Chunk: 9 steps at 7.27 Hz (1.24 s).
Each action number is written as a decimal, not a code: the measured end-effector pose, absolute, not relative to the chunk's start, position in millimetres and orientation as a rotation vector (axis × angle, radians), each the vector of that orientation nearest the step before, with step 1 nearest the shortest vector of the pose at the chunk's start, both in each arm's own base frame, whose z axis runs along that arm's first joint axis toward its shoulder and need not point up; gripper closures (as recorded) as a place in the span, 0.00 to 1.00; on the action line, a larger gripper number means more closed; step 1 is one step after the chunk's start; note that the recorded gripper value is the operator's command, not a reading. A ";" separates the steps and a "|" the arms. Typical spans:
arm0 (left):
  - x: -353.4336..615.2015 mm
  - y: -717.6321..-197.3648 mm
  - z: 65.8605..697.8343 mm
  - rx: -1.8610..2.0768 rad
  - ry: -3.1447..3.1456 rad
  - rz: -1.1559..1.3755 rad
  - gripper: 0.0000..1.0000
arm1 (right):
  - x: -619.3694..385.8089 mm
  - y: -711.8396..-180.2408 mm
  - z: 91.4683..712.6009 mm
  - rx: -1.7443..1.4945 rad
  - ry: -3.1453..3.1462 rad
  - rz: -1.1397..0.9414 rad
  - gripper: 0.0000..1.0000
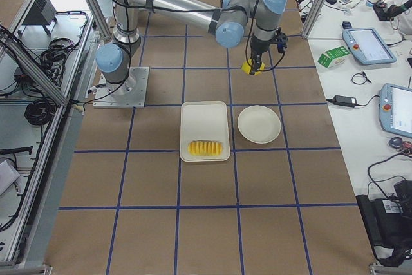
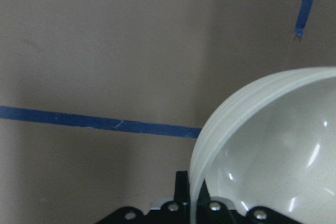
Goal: Place bowl and put lemon in it
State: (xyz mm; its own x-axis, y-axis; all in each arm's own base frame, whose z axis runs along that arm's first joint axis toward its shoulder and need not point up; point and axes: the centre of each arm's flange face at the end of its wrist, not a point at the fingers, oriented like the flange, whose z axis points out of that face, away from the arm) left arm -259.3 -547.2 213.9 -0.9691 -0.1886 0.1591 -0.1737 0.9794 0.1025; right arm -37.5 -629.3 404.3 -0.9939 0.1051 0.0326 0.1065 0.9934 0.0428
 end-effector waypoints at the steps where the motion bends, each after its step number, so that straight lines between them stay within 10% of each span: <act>1: -260.7 -546.8 208.4 0.274 -2.944 -0.152 0.79 | -2.8 -625.4 411.2 -0.192 -3.102 -0.067 1.00; 2: -262.3 -546.3 204.9 0.274 -2.930 -0.168 0.01 | 30.2 -621.5 414.4 -0.223 -3.099 -0.075 1.00; 9: -246.4 -558.8 309.9 0.288 -2.955 -0.217 0.00 | 236.9 -590.2 390.7 -0.424 -3.164 -0.117 1.00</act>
